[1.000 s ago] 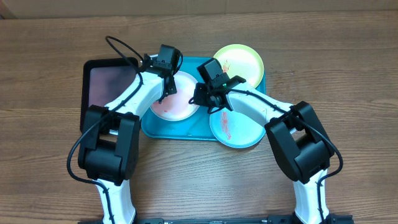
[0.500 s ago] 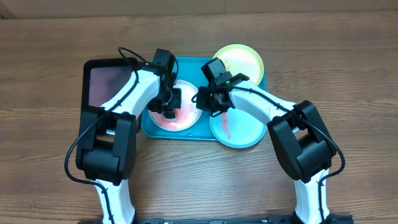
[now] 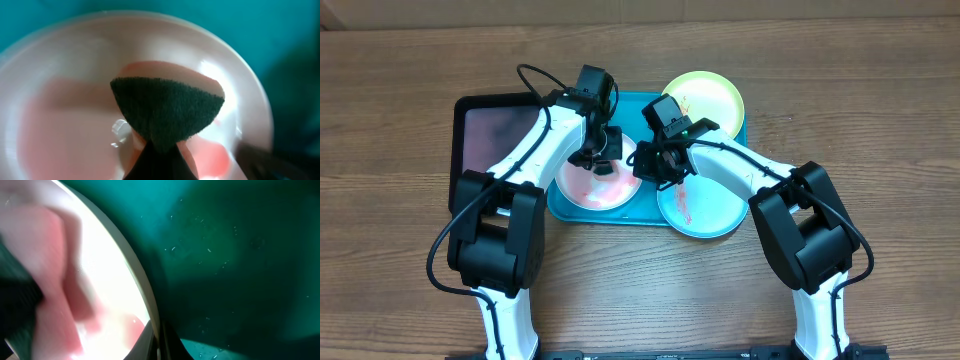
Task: Clean dirty plates on tray and stack at the side
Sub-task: 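Scrub the white plate with the sponge in the left gripper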
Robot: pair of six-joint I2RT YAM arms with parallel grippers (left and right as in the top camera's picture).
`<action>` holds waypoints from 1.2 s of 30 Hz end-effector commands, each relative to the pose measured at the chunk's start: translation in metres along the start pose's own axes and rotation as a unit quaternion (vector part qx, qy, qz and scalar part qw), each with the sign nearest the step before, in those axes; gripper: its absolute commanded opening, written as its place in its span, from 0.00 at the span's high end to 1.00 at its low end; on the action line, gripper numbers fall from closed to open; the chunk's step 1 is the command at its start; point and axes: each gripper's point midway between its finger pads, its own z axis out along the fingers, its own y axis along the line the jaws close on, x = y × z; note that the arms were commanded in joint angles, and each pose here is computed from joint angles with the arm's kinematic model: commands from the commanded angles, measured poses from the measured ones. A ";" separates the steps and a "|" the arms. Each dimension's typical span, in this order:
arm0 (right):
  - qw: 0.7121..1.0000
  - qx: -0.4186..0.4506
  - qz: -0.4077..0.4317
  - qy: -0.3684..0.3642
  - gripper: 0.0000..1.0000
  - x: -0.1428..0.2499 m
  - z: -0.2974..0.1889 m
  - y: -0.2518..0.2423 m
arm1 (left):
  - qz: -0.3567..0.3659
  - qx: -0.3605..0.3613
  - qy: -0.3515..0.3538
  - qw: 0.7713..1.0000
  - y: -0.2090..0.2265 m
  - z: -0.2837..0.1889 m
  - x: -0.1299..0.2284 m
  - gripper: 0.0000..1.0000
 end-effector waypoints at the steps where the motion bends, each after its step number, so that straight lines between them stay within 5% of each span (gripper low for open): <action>1: 1.000 0.006 0.002 0.014 0.96 0.009 0.007 -0.003 | -0.022 -0.091 -0.042 0.995 0.035 -0.001 -0.021 0.96; 11: 1.000 0.004 0.001 0.012 0.96 0.008 0.007 -0.002 | -0.042 -0.121 0.039 0.991 0.054 0.011 0.008 0.96; 22: 1.000 0.005 0.001 0.014 0.96 0.009 0.007 -0.003 | 0.027 0.042 0.158 0.986 -0.025 0.009 0.059 0.96; 27: 1.000 0.006 0.002 0.015 0.96 0.009 0.007 -0.003 | 0.022 0.023 0.145 0.989 -0.022 0.034 0.051 0.96; 36: 1.000 0.006 0.002 0.015 0.96 0.009 0.007 -0.003 | -0.080 -0.124 0.025 0.989 0.033 0.048 -0.001 0.96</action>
